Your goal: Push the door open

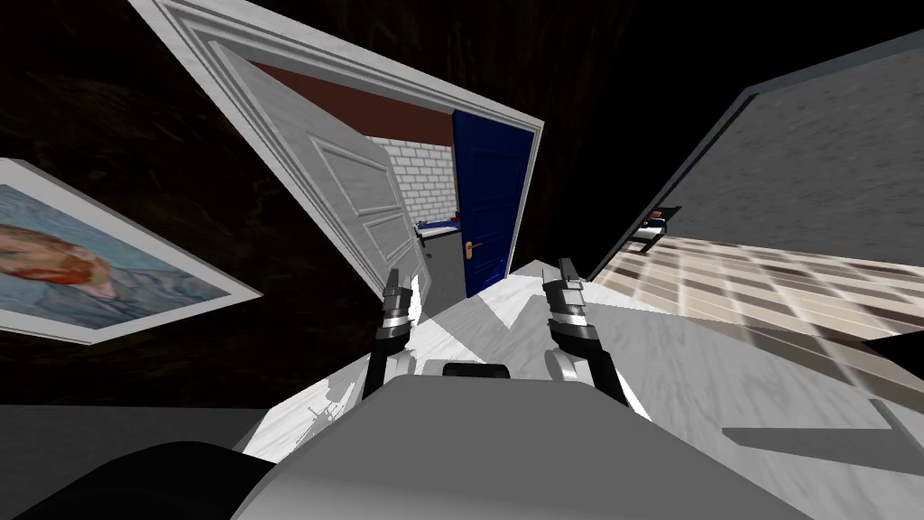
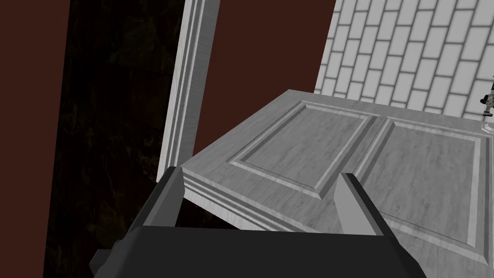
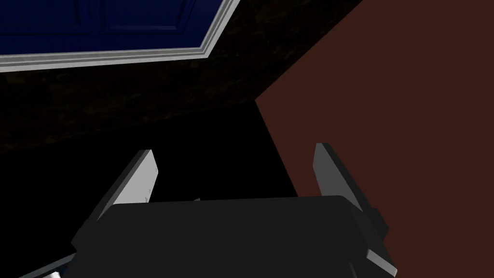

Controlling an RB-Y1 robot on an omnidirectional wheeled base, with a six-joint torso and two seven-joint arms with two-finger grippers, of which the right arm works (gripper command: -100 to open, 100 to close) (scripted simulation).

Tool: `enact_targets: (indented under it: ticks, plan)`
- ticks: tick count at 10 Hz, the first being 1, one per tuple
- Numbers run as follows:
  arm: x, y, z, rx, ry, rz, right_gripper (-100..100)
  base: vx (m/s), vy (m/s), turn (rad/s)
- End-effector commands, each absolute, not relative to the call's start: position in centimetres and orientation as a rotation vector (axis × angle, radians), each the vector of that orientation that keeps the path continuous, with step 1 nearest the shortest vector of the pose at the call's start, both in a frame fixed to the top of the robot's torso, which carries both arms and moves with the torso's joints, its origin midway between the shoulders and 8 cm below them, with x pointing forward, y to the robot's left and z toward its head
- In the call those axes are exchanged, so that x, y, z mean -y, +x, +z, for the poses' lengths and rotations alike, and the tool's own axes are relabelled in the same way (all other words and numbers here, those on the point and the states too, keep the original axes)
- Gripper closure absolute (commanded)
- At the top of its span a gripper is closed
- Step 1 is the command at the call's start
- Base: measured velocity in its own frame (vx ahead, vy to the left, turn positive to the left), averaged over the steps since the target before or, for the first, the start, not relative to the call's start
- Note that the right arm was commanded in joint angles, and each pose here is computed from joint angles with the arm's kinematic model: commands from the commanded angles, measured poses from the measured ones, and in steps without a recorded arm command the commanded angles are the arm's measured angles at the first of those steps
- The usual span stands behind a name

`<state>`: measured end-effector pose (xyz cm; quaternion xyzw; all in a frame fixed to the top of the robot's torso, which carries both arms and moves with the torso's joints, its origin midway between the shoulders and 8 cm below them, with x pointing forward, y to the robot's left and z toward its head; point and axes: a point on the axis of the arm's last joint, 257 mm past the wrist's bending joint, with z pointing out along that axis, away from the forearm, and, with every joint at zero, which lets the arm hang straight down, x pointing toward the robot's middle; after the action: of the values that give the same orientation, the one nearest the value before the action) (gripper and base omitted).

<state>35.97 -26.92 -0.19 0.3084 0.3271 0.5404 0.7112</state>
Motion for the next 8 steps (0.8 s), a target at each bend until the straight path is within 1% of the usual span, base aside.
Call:
enact_targets:
  ticks: [1,5,8]
  plan:
    - [26.6,36.6,-1.1,-0.744,0.694,1.221,-100,0.104,0.078,0.079]
    - [25.7,38.3,-3.6,-0.797,0.724,1.278,-100,0.119,-0.035,0.093]
    - [25.2,39.3,-5.5,-0.835,0.745,1.313,-100,0.106,-0.004,0.069]
